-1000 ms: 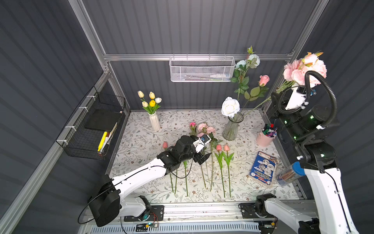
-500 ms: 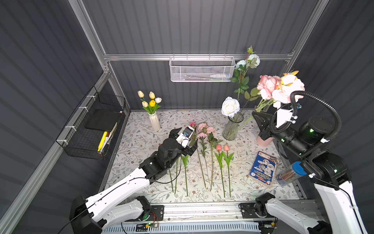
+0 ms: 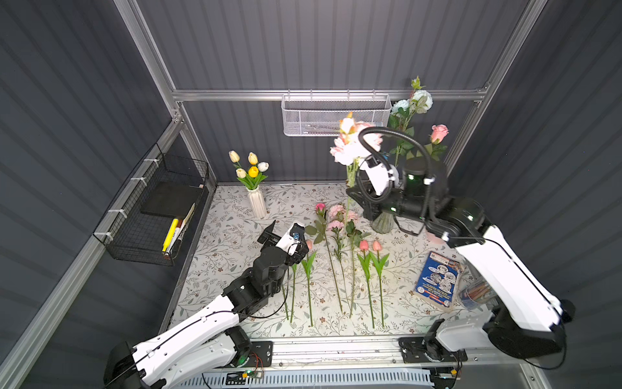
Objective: Pick out pink flowers from the vase
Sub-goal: Place the flower at the center of the board.
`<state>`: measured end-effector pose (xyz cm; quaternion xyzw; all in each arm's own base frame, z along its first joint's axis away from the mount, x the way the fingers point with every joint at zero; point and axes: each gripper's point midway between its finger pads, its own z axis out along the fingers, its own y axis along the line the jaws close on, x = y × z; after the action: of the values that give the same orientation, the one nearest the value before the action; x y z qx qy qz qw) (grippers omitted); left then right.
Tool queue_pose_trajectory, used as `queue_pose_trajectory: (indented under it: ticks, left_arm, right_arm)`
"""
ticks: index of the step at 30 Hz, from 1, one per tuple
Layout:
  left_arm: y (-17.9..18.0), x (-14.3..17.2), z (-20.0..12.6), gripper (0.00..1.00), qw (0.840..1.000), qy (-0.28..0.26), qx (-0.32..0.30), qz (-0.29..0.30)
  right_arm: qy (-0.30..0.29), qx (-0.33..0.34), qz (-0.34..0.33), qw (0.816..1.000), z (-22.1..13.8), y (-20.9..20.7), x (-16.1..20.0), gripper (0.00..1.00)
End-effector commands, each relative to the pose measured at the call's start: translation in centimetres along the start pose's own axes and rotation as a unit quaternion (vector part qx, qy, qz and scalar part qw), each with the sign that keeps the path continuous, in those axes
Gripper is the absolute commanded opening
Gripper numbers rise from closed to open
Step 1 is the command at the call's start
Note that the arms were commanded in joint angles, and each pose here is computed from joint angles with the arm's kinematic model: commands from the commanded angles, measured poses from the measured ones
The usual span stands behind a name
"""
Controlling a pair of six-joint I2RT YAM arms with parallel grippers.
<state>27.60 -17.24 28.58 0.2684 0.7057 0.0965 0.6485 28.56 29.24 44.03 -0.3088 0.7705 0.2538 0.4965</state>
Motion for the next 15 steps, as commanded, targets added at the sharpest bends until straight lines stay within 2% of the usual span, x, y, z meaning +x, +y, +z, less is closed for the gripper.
queue_pose_trajectory:
  ticks: [1,3,6,7,12,15]
  left_arm:
    - [1.3,-1.1,-0.5,0.99,0.999,-0.023,-0.022,-0.009]
    - [1.2,-1.2,-0.6,0.99,0.999,-0.026,-0.019,-0.010]
    - [1.2,-1.3,-0.7,0.99,0.999,-0.030,-0.015,-0.011]
    - [1.1,-1.4,-0.7,0.99,0.999,-0.031,-0.012,-0.010]
    - [0.7,-1.5,-0.5,0.99,0.999,-0.031,-0.003,-0.007]
    - [0.6,-1.6,-0.6,0.99,0.999,-0.033,0.002,-0.010]
  right_arm:
    - [0.040,0.023,0.056,0.997,2.3,-0.9,1.6,0.00]
    - [0.087,0.009,0.088,0.992,4.7,-0.7,3.3,0.00]
    - [0.172,0.023,0.139,0.975,8.2,-1.5,6.7,0.00]
    - [0.201,0.011,0.172,0.964,9.5,-1.3,7.8,0.00]
    - [0.262,-0.012,0.244,0.934,13.5,-2.2,11.2,0.00]
    - [0.306,-0.028,0.263,0.914,15.3,-1.9,14.0,0.00]
